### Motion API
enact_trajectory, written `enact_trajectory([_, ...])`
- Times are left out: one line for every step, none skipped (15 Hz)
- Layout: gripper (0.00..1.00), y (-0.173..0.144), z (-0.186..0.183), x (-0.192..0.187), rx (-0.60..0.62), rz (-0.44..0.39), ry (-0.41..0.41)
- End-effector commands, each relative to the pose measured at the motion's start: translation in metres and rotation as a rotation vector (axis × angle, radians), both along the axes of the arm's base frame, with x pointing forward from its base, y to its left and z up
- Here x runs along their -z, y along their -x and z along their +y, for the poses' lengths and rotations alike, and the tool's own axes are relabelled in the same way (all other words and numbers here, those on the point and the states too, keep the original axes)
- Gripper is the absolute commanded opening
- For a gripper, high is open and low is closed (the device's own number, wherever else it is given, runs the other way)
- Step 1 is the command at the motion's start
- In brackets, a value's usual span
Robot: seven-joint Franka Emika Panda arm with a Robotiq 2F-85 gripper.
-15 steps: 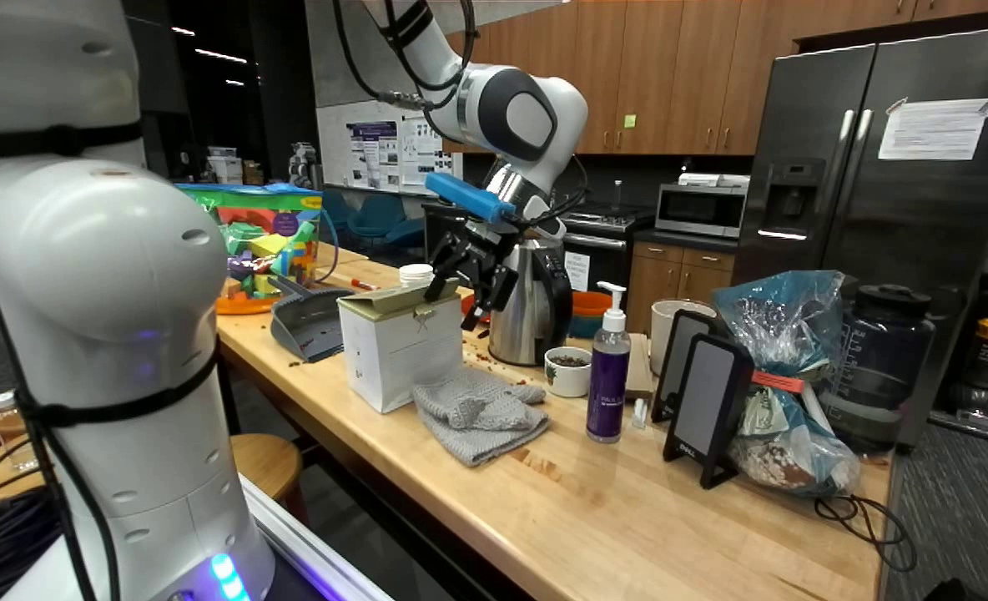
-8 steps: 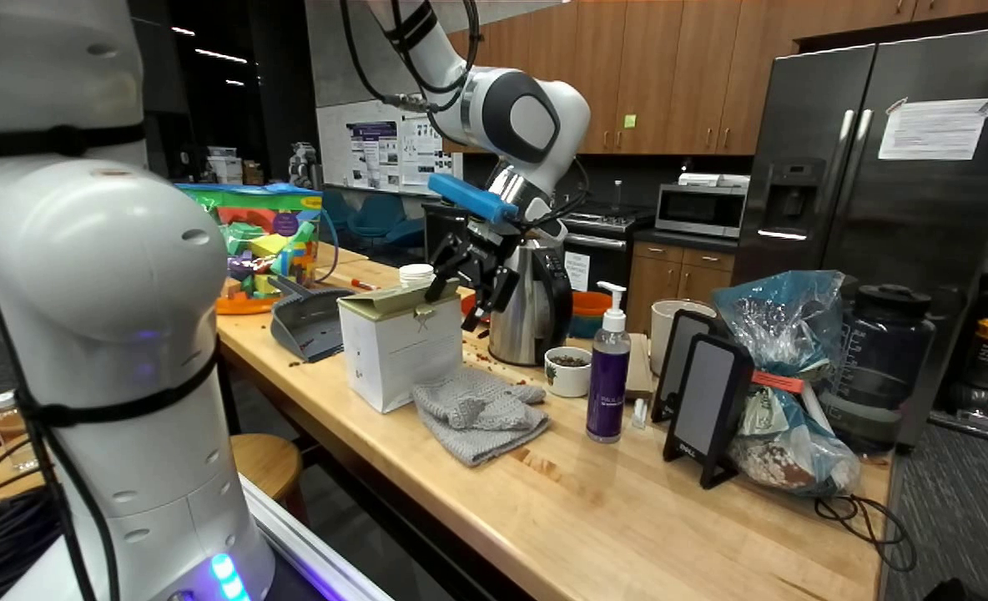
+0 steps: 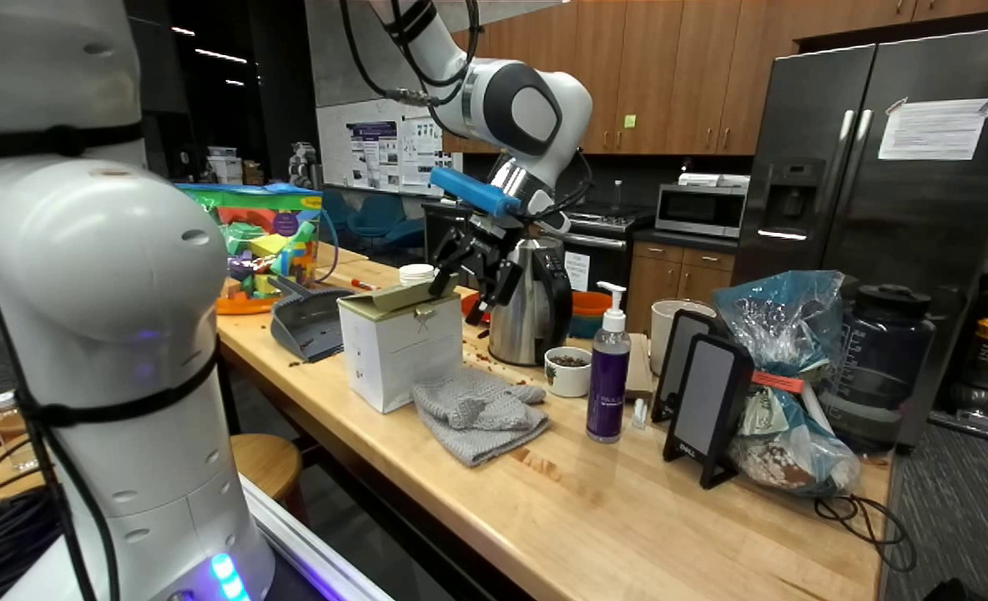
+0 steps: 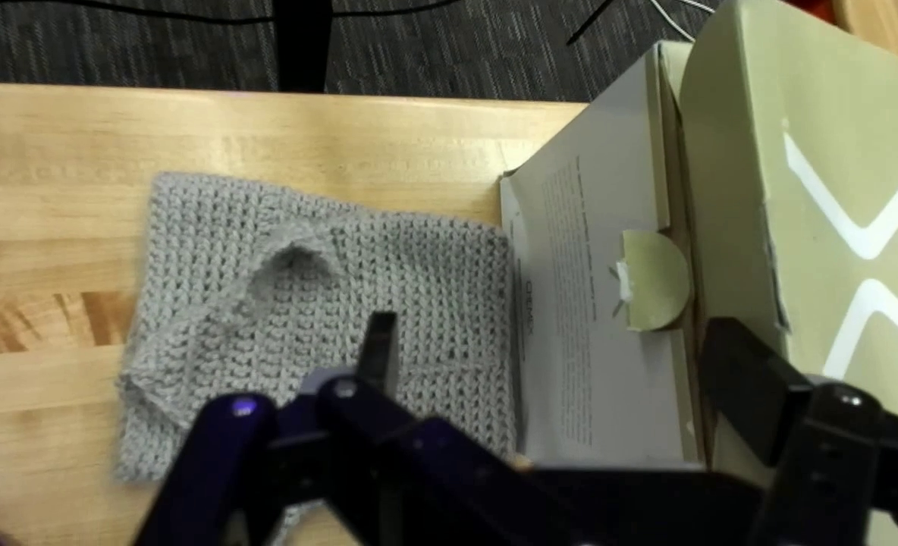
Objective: Close the lid on the box
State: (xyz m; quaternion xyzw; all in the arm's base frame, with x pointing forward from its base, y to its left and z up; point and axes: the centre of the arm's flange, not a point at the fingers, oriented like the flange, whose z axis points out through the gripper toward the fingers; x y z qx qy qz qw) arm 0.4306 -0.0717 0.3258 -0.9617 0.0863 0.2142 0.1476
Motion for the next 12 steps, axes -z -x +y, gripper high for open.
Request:
enact_trajectory([1.0, 0.0042, -0.0043, -0.0181, 0.016, -0.026, -0.008])
enact_trajectory([1.0, 0.0037, -0.0038, -0.0196, 0.015, -0.028, -0.007])
enact_trajectory([1.0, 0.0031, -0.0034, -0.0203, 0.014, -0.029, -0.006])
enact_trajectory([1.0, 0.0021, -0.0035, -0.0204, 0.013, -0.031, -0.006])
enact_trajectory([1.0, 0.0022, -0.0034, -0.0208, 0.012, -0.032, -0.007])
enact_trajectory([1.0, 0.0025, -0.0034, -0.0214, 0.012, -0.033, -0.006])
enact_trajectory([1.0, 0.0022, -0.0033, -0.0207, 0.011, -0.034, -0.007])
enact_trajectory([1.0, 0.0018, -0.0029, -0.0196, 0.009, -0.031, -0.008])
enact_trajectory([1.0, 0.0008, -0.0023, -0.0182, 0.007, -0.029, -0.008])
enact_trajectory([1.0, 0.0006, -0.0016, -0.0178, 0.006, -0.027, -0.008])
enact_trajectory([1.0, 0.0, -0.0005, -0.0173, 0.004, -0.026, -0.007])
enact_trajectory([1.0, -0.0014, 0.0009, -0.0163, 0.002, -0.024, -0.006])
